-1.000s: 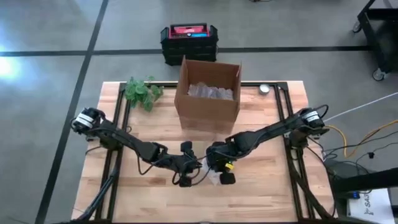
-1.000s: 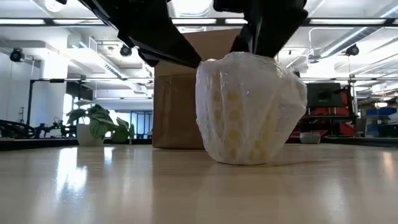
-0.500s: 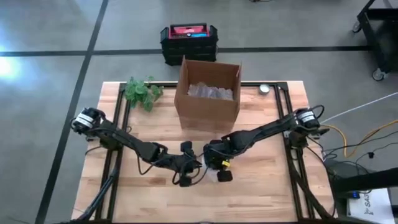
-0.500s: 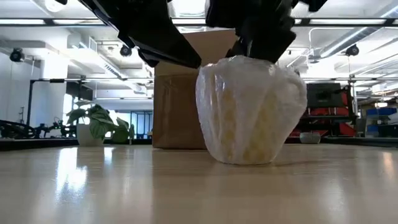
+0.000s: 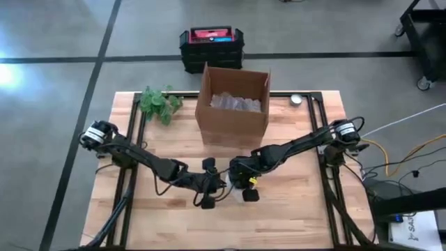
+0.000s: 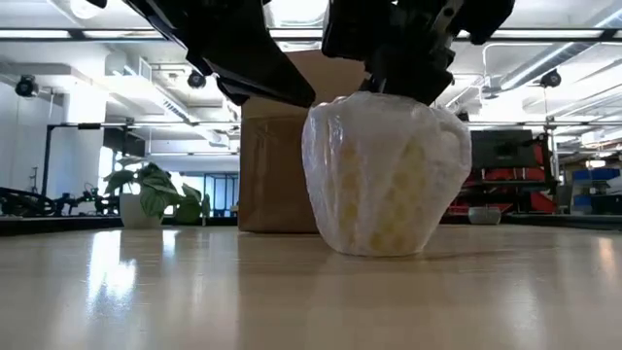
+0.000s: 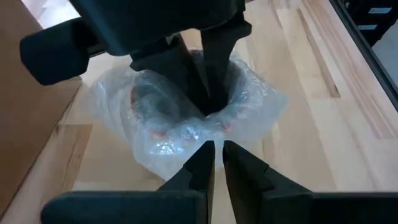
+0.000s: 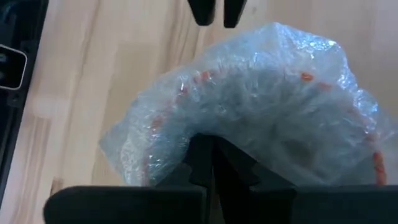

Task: Wrap mug
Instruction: Wrap the yellow cup in bubble wrap

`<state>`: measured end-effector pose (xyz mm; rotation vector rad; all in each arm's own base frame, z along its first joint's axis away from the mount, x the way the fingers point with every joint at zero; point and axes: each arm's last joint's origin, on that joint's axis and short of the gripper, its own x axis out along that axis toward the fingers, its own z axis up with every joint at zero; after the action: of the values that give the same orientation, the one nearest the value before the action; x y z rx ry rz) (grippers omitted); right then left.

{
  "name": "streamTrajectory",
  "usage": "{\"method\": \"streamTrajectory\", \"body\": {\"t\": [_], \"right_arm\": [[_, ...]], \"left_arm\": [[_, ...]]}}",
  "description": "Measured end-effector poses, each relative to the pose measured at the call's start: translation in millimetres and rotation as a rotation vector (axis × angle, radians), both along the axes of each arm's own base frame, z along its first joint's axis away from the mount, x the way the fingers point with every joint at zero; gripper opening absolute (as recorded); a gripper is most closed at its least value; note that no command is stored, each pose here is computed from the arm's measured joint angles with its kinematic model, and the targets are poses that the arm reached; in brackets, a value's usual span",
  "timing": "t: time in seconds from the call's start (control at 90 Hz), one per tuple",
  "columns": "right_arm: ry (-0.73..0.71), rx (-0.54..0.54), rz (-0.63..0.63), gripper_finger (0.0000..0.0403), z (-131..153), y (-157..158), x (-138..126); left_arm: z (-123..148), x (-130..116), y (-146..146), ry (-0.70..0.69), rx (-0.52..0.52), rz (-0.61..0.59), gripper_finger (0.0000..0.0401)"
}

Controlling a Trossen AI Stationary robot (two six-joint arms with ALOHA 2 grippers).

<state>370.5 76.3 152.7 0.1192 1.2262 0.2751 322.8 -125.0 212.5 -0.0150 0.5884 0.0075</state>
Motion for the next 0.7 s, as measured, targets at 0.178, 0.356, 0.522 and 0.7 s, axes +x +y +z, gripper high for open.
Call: {"method": "streamTrajectory", "body": {"t": [0.178, 0.356, 0.522, 0.7], "right_arm": [[0.012, 0.009, -0.038, 0.0000, 0.5, -0.1, 0.1], [-0.023, 0.011, -0.029, 0.0000, 21.3, 3.9, 4.9], [-0.040, 0.003, -0.032, 0.0000, 49.2, 4.2, 6.2], [-0.018, -0.003, -0.061, 0.0000, 68.6, 3.3, 1.5]], "left_arm": [[-0.5, 0.5, 0.5, 0.001, 0.000, 0.002, 0.0020], [-8.5, 2.9, -0.8, 0.022, 0.004, -0.001, 0.0020], [-15.5, 4.8, -1.8, 0.042, 0.011, -0.003, 0.0020], [-15.2, 5.2, -1.9, 0.037, 0.011, -0.005, 0.0020]]}}
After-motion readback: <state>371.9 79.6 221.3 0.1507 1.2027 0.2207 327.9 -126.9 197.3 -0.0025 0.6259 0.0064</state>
